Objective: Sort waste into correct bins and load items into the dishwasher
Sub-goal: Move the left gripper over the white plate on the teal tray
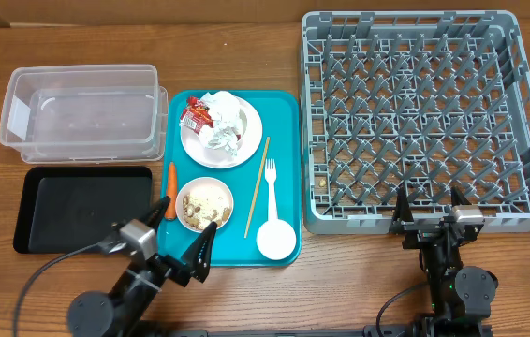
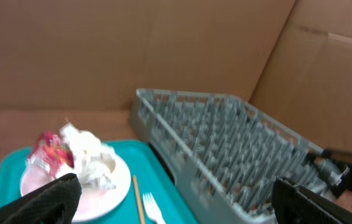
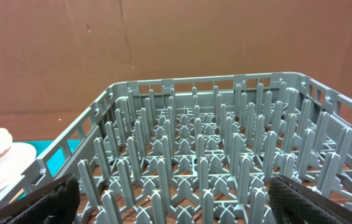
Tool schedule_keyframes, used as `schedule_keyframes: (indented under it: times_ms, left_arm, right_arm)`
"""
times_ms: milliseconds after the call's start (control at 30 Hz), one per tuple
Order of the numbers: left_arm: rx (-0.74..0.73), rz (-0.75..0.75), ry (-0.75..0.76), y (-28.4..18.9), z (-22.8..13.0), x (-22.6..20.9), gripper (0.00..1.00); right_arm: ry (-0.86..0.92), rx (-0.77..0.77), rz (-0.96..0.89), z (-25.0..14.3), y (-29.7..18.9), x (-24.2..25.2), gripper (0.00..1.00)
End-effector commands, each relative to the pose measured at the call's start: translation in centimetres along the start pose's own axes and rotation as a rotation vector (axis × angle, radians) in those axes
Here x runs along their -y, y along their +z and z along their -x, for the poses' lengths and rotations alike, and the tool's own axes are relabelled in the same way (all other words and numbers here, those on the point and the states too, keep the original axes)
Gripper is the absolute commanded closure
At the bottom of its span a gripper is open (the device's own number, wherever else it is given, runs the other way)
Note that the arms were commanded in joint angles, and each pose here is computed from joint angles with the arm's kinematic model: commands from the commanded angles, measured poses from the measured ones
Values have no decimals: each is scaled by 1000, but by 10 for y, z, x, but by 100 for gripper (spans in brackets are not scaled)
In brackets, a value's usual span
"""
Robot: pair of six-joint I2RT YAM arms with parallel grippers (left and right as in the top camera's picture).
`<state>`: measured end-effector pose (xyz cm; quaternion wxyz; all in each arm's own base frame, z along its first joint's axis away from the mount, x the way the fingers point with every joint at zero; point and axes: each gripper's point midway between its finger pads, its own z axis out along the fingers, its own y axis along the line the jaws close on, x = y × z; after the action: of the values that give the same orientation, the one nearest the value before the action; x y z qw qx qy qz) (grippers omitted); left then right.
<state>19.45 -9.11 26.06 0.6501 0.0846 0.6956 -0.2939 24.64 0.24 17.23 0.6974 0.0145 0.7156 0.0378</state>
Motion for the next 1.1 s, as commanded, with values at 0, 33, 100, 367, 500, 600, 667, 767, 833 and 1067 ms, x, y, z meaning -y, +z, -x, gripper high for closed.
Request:
schedule_keyframes:
  times_ms: [0,33,100,367,500,600,667,767,833,1067]
  left_arm:
    - [18,48,12,-6,34,5,0]
    - [-1,65,6,-5,40,5,0]
    - [-50,87,-7,-2,51,5,0]
    - [-408,172,-84,36,64,-12,0]
    - [-608,224,-130,59,58,-31,0]
    - [-755,284,-175,74,49,-50,0]
    - [-854,307,-216,83,39,-58,0]
    - [-993,301,-287,101,15,-61,0]
    - [-1060,294,-356,113,-5,-60,0]
    - [-1279,148,-566,138,-73,-44,0]
  right_arm:
    - [-4,4,-17,-2,0,4,0]
    - [-4,4,-17,-2,0,4,0]
    - [-4,4,-17,-2,0,4,0]
    - [-4,4,-17,-2,0,4,0]
    - [-4,4,-17,-2,0,4,0]
    - [-4,4,-17,-2,0,4,0]
    - [-4,4,-17,-2,0,4,0]
    - [-3,4,-17,-2,0,4,0]
    - [-4,4,-17,-2,0,4,0]
    - [-4,4,-17,-2,0,4,0]
